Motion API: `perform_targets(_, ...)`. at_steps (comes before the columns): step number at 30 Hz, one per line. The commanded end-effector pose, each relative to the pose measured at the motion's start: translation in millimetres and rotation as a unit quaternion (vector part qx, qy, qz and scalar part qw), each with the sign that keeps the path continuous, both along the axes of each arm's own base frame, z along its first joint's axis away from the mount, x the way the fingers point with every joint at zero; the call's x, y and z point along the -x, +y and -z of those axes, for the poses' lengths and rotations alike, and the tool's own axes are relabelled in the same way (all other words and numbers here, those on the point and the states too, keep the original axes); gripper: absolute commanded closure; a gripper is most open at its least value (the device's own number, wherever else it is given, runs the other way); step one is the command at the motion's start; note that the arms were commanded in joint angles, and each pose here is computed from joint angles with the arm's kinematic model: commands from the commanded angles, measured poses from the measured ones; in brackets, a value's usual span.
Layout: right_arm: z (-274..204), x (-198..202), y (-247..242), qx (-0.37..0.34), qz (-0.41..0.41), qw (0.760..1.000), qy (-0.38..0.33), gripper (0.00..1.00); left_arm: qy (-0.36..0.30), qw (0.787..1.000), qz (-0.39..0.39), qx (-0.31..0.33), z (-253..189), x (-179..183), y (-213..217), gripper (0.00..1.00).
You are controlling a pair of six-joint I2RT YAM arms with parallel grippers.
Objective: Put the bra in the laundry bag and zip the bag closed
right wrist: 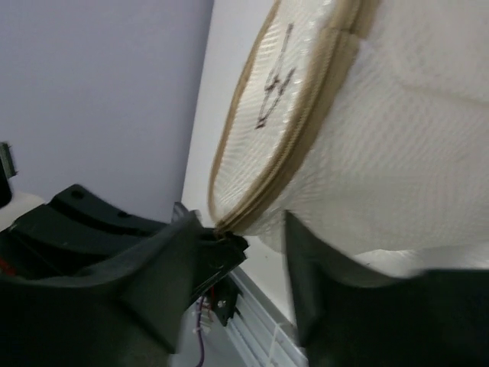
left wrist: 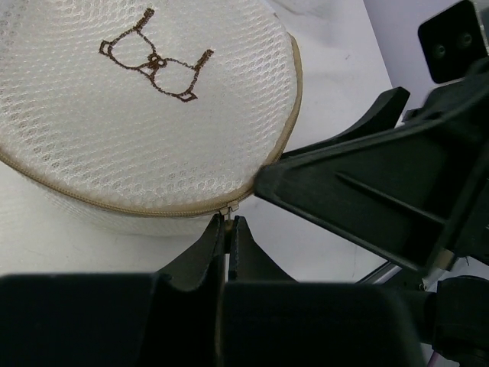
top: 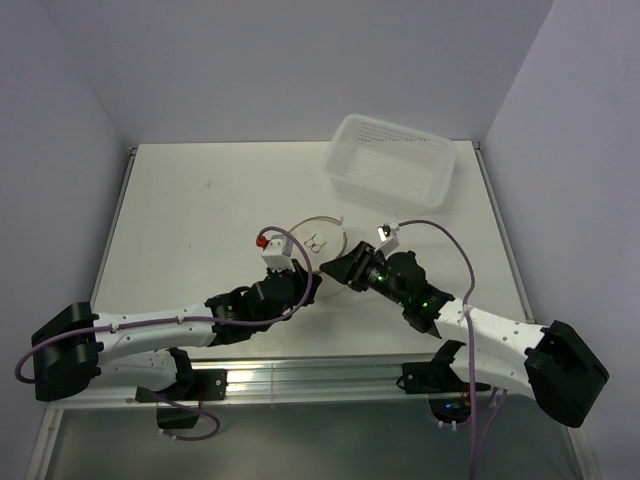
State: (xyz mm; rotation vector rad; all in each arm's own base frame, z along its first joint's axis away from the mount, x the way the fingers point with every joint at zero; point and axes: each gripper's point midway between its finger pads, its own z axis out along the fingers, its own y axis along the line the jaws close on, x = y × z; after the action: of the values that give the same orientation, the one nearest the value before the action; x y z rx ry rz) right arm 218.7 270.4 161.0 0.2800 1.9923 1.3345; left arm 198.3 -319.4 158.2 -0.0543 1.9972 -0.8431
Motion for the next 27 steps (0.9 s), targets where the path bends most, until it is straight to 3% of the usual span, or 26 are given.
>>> perform_targets(1,-19.6,-16.4,2.5,-0.02,0.031,0.999,-0.018,0.51,-0.014,0.999,0.014,0.027,-16.4,2.1,-9.6,1.0)
perform_targets(3,-18.0,-19.2,2.6,-0.019,0.038,0.999,-0.017,0.57,-0.018,0.999,0.015,0.026,-17.8,2.6,-8.6,1.0)
perform_targets(7,-19.7,-23.2,0.5,-0.013,0.048,0.999,-0.021,0.91,-0.019,1.0,0.005,0.011,-13.8,0.9,-2.2,1.0)
perform_targets(10,-20.1,-22.5,-3.4,-0.001,0.05,0.998,-0.026,1.0,-0.022,1.0,-0.005,-0.013,-3.5,-0.4,8.8,1.0)
perform_targets(21,-25.8,-54.4,-44.9,0.019,0.035,0.998,-0.047,1.0,-0.011,0.991,-0.078,-0.109,29.6,-4.0,84.5,1.0)
perform_targets(27,-26.0,-77.4,-52.5,0.056,0.026,0.997,-0.052,1.0,-0.021,0.985,-0.128,-0.115,15.6,-10.4,114.4,1.0)
